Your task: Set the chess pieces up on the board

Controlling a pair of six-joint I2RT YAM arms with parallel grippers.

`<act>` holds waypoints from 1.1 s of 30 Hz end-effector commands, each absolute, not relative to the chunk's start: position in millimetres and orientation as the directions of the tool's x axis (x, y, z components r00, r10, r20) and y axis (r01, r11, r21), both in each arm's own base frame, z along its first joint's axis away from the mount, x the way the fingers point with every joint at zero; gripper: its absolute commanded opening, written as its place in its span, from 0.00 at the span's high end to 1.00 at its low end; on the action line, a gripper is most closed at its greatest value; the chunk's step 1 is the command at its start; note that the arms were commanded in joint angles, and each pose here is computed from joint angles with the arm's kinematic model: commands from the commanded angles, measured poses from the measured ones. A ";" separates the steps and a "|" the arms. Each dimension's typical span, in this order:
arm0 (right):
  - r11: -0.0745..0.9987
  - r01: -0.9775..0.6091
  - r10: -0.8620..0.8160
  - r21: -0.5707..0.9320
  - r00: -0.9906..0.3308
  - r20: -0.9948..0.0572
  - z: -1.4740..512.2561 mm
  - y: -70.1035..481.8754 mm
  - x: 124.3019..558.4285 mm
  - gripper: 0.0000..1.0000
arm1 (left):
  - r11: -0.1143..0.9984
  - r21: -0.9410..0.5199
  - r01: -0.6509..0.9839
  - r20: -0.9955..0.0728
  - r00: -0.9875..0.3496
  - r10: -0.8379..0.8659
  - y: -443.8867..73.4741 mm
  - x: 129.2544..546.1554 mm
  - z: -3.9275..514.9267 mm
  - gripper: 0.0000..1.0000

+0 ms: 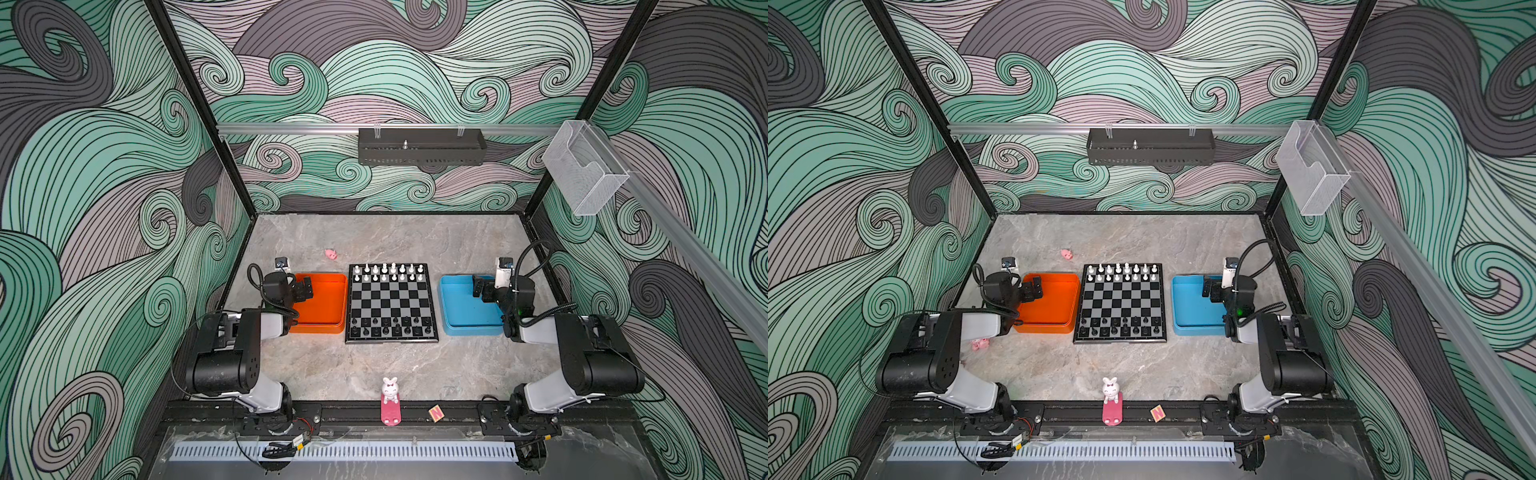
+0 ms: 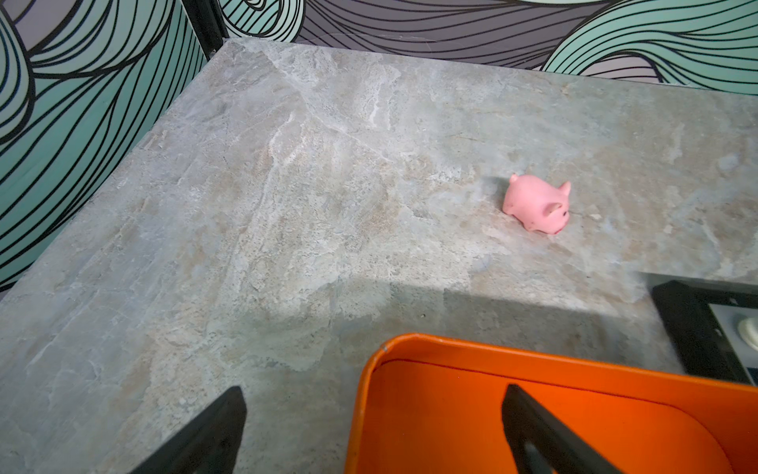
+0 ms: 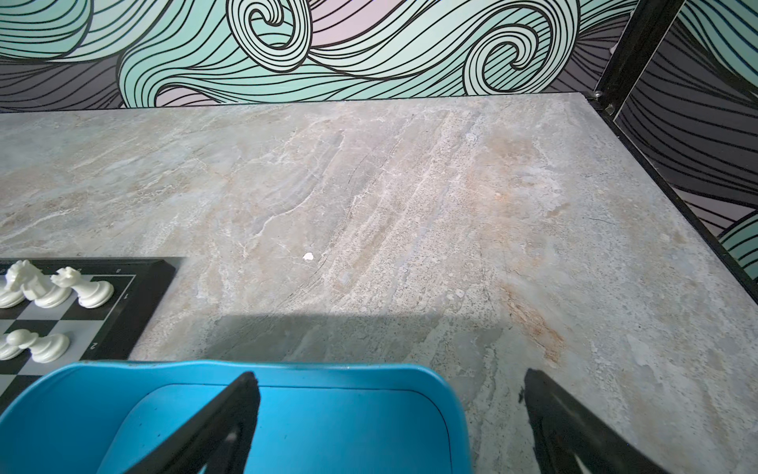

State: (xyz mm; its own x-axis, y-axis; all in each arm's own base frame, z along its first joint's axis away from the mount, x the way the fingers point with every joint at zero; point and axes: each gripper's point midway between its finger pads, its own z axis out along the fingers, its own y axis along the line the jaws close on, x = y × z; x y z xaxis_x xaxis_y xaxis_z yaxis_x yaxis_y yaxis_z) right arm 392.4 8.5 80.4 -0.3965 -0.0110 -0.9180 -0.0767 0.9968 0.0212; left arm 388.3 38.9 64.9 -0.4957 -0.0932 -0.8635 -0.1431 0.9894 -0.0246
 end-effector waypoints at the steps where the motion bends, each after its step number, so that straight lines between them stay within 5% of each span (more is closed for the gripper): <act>1: 0.996 -0.091 -0.019 0.015 -0.358 -0.934 91.9 10.7 398.2 0.00 | 0.992 -0.024 -0.121 -0.890 -0.450 -0.077 35.2 399.4 82.0 0.01; 33: 0.996 -0.092 -0.019 0.015 -0.356 -0.934 92.4 11.0 398.4 0.00 | 0.997 -0.060 -0.056 -0.890 -0.449 -0.078 29.3 399.9 82.7 0.01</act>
State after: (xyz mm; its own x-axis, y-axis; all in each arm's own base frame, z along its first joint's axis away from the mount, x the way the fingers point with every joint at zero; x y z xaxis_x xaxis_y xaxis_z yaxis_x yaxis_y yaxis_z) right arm 392.3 9.6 80.5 -0.3961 -0.0110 -0.9182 -0.0829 0.9963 0.0238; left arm 389.1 30.3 64.9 -0.4985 -0.0918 -0.8620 -0.0820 0.9949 -0.0585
